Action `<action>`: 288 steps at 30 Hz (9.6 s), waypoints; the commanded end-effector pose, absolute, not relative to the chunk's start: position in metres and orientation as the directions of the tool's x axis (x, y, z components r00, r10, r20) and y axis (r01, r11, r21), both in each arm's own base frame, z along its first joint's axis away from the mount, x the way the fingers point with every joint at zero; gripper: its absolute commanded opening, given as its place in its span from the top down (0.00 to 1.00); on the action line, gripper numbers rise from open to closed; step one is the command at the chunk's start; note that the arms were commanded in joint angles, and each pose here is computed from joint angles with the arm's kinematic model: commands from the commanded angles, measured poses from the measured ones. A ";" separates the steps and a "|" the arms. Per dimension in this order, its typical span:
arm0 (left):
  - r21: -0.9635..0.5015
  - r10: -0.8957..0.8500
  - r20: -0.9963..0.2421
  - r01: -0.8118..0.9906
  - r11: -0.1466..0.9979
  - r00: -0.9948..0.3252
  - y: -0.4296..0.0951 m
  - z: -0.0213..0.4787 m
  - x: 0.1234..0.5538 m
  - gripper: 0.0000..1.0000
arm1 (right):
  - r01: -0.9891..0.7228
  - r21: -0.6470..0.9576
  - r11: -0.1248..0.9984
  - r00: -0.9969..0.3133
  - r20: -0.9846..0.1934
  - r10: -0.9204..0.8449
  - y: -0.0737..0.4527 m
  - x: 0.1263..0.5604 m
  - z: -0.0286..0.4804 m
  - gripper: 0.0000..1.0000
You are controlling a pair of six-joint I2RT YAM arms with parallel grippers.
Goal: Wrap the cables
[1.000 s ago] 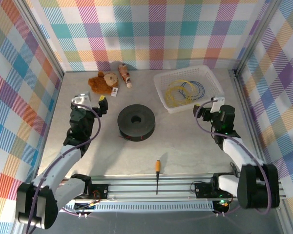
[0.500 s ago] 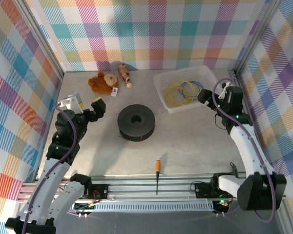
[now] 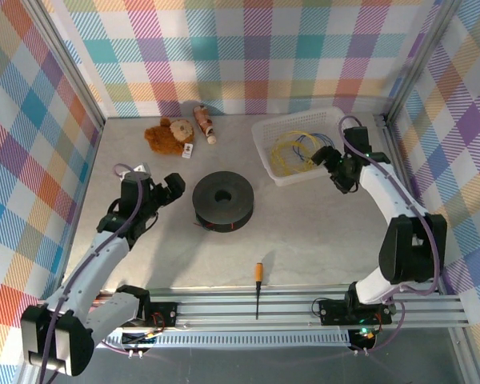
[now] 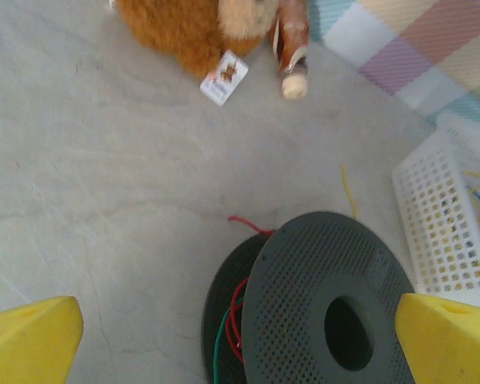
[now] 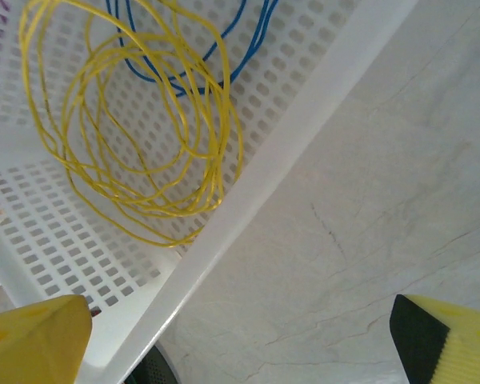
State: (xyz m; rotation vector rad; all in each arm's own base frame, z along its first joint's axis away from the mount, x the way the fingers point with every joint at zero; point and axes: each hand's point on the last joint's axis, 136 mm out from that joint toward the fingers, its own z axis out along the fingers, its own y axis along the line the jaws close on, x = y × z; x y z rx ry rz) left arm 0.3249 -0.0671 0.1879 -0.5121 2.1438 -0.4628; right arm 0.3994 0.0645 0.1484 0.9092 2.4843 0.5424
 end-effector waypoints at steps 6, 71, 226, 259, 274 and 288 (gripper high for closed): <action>-0.530 -0.504 -0.539 -0.194 0.826 -0.675 -0.093 0.161 0.333 0.00 | 0.623 0.398 0.674 -0.668 -0.177 0.722 0.080 0.413 0.127 0.15; -0.540 -0.454 -0.466 -0.163 0.826 -0.759 -0.109 0.151 0.323 0.00 | -0.243 0.398 0.885 -0.921 -0.380 -0.081 0.134 0.465 0.160 0.64; -0.920 -0.235 -0.390 0.364 0.148 -0.890 -0.462 0.232 0.419 0.57 | -0.213 0.915 0.341 -0.706 -0.386 0.594 0.075 0.405 0.401 1.00; -0.878 -0.452 -0.411 0.211 0.430 -0.792 -0.291 0.229 0.459 1.00 | 0.229 0.576 0.785 -0.250 -0.744 0.619 -0.056 0.313 0.441 1.00; -0.800 -0.451 -0.491 0.180 0.572 -0.745 -0.229 0.252 0.460 1.00 | 0.132 0.544 0.828 -0.147 -0.816 0.559 -0.047 0.279 0.484 1.00; -0.707 -0.243 -0.583 0.337 0.622 -0.775 -0.325 0.269 0.428 0.67 | -0.203 0.658 0.725 -0.586 -0.675 0.448 0.056 0.365 0.421 1.00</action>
